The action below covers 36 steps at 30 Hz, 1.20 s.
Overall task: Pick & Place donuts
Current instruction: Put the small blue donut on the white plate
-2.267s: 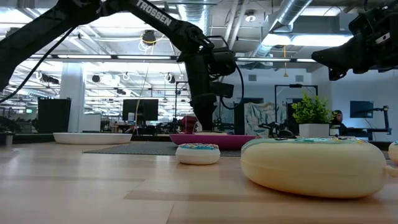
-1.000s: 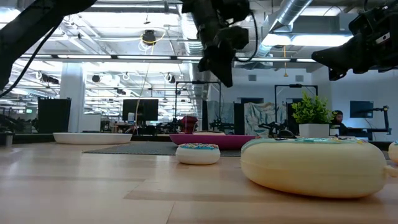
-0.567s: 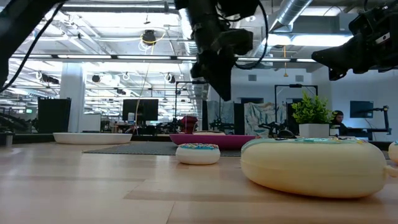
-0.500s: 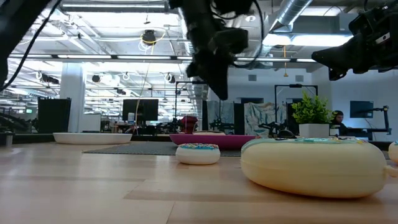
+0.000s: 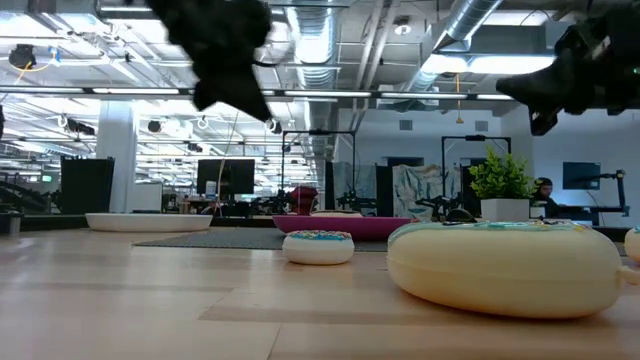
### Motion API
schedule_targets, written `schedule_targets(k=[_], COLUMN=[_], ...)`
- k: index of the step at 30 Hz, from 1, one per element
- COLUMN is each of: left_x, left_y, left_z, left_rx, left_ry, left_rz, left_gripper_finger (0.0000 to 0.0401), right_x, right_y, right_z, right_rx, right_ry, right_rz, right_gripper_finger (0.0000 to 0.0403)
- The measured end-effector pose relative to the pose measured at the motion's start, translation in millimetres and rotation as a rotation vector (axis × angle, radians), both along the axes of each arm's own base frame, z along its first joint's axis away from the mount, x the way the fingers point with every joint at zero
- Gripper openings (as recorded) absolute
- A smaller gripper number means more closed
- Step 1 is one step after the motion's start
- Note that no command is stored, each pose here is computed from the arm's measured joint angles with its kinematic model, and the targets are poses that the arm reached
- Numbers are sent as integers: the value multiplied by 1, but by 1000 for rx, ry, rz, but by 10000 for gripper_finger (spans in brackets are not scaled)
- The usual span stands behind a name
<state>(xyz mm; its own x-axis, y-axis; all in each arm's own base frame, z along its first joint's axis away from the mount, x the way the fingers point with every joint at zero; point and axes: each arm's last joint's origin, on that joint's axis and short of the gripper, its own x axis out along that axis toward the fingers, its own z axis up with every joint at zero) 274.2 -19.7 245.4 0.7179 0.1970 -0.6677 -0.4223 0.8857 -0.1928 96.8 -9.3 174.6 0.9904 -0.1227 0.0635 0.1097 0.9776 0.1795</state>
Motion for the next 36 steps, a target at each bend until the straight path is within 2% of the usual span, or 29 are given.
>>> schedule_targets(k=[5, 9, 13, 17, 21, 25, 29, 33, 36], left_x=[-58, -98, -132, -156, -170, -178, -179, -179, -179], left_y=[-9, -12, -11, -7, -4, -3, -5, -5, -5], left_z=[8, 18, 21, 12, 2, -1, -1, -2, -2], left_rx=[10, 58, 127, 183, 183, 144, 115, 107, 107], left_ry=[-122, -239, -344, -389, -411, -406, -409, -407, -406], left_rz=[-40, -125, -200, -269, -325, -377, -435, -449, -449], left_gripper_finger=[0, 0, 0, 0, 0, 0, 0, 0, 0], right_x=[-1, 6, 25, 60, 102, 143, 179, 197, 199], right_y=[1, 5, 11, 23, 37, 48, 56, 66, 76], right_z=[23, 47, 72, 93, 108, 122, 130, 131, 123], right_rx=[14, 21, 8, -29, -38, 35, 84, 58, 40], right_ry=[-24, 0, 77, 188, 311, 429, 608, 839, 991], right_rz=[-54, -97, -128, -93, -62, -67, -98, -111, -93], right_gripper_finger=[0, 0, 0, 0, 0, 0, 0, 0, 0])
